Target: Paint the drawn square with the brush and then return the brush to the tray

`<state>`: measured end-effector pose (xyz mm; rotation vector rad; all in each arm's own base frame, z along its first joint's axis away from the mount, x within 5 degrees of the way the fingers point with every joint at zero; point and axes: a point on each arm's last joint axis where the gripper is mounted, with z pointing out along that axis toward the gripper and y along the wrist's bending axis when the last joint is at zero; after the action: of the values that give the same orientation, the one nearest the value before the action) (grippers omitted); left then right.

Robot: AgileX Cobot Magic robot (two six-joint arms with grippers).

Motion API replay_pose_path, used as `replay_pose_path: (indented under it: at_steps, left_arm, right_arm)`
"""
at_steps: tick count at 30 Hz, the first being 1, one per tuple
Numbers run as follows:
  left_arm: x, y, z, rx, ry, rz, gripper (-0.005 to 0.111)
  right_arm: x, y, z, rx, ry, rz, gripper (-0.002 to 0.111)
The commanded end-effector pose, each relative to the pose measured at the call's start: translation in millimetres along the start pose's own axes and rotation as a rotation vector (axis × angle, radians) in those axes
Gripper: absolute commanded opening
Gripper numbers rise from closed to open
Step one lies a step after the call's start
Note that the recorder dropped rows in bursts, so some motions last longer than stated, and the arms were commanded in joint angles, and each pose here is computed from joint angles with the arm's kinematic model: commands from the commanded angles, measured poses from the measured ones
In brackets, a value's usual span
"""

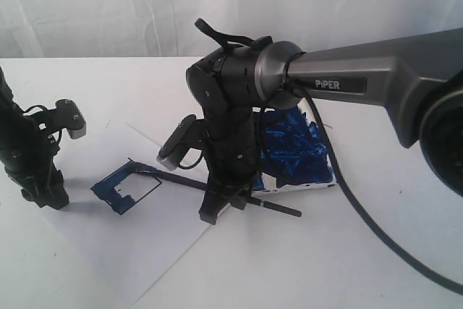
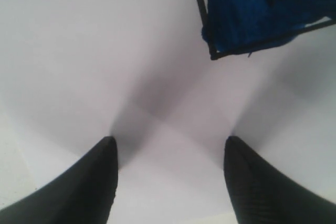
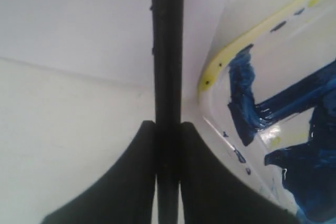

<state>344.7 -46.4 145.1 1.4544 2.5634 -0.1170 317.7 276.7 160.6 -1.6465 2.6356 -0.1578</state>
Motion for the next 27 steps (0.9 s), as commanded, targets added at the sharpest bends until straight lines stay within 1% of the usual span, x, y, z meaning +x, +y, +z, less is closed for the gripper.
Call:
replay_pose_path:
  at_steps: [1, 4, 5, 8, 11, 22, 25, 27]
  left_arm:
    - [7, -4.7, 14, 0.057, 0.042, -0.013, 0.064]
    - [7, -4.7, 14, 0.057, 0.042, -0.013, 0.064]
    - [7, -4.7, 14, 0.057, 0.042, -0.013, 0.064]
    - [7, -4.7, 14, 0.057, 0.042, -0.013, 0.064]
    - [7, -4.7, 14, 0.057, 0.042, -0.013, 0.064]
    - [7, -4.7, 14, 0.057, 0.042, -0.013, 0.064]
    - [7, -4.7, 14, 0.057, 0.041, -0.015, 0.064]
    - [7, -4.7, 14, 0.057, 0.041, -0.015, 0.064]
  right_arm:
    - [2, -2, -1, 0.015, 0.008, 0.010, 0.000]
    - [2, -2, -1, 0.015, 0.008, -0.006, 0.000]
    - [2, 1, -1, -0.010, 0.017, -0.069, 0.000]
    - [5, 6, -2, -0.066, 0.037, -0.121, 0.000]
    - [7, 9, -5, -0.086, 0.068, -0.149, 0.000]
    - [5, 18, -10, -0.106, 0.047, -0.180, 0.000]
    - [4, 18, -10, -0.110, 0.042, -0.175, 0.000]
    - [4, 18, -10, -0.103, 0.040, -0.138, 0.000]
